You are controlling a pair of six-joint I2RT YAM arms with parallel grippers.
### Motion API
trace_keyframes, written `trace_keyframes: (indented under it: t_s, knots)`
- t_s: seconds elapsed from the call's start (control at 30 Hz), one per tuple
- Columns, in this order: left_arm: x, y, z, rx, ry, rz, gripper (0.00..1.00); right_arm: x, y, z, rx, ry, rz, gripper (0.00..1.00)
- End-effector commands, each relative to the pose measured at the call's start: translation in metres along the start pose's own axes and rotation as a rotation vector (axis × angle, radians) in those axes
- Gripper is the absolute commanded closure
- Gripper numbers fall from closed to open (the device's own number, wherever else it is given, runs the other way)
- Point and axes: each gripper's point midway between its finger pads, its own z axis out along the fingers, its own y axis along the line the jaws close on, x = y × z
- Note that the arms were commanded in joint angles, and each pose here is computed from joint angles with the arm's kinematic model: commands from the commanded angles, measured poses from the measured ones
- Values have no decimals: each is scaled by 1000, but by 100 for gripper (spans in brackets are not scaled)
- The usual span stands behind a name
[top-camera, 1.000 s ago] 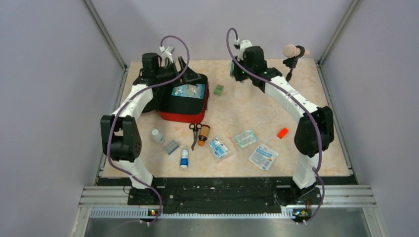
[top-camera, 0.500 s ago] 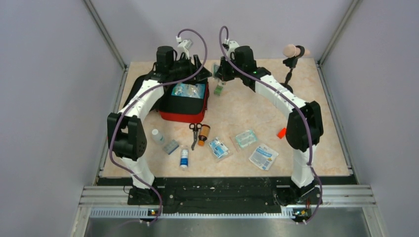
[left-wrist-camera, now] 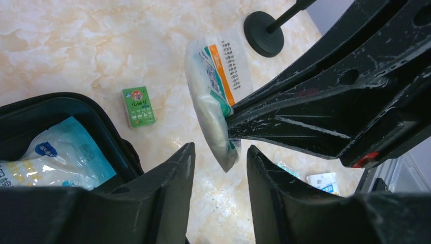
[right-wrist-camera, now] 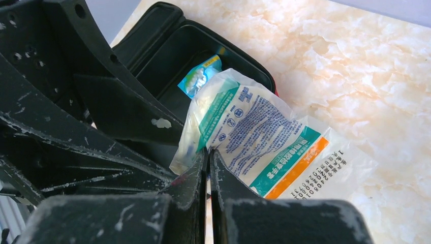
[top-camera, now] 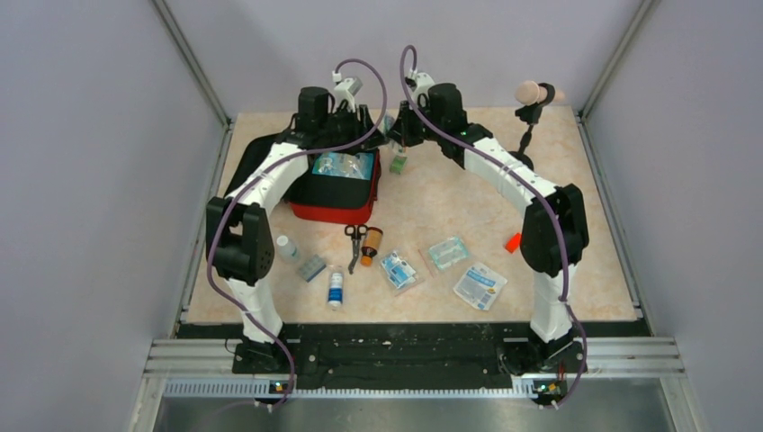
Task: Organize the medicine kit
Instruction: Pick up the medical item at the center of the board, then place the medical item at the medicine box.
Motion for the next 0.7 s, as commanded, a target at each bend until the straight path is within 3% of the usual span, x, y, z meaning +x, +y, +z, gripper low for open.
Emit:
trace_keyframes:
  t_s: [0.0,0.1,0.23,0.3,0.37,0.43,0.53,0.67]
  knots:
    - [-17,-5,5,22,-39,51,57,-27,19,-13,-45,-75,-20,100]
    - [-15,-4,7,27,-37,42,64,-27,20,-12,-47,-75,-20,100]
    - [-10,-6,8,59,-21,28,88,-26,20,-12,-49,-72,-20,100]
    - [-9,-5,6,63,-16,20,100,-27,20,-15,-60,-68,-28,86]
    - [-10,-1,1,60,-19,18,100,-30,17,-21,-59,-67,-25,67]
    - [-15,6,-8,47,-28,19,100,-34,8,-33,-51,-61,0,56]
    - [-26,24,-33,11,-43,28,100,-41,-7,-58,-60,-51,22,48]
    - [-31,60,-68,-67,-50,21,100,-34,-32,-91,-20,-31,47,47]
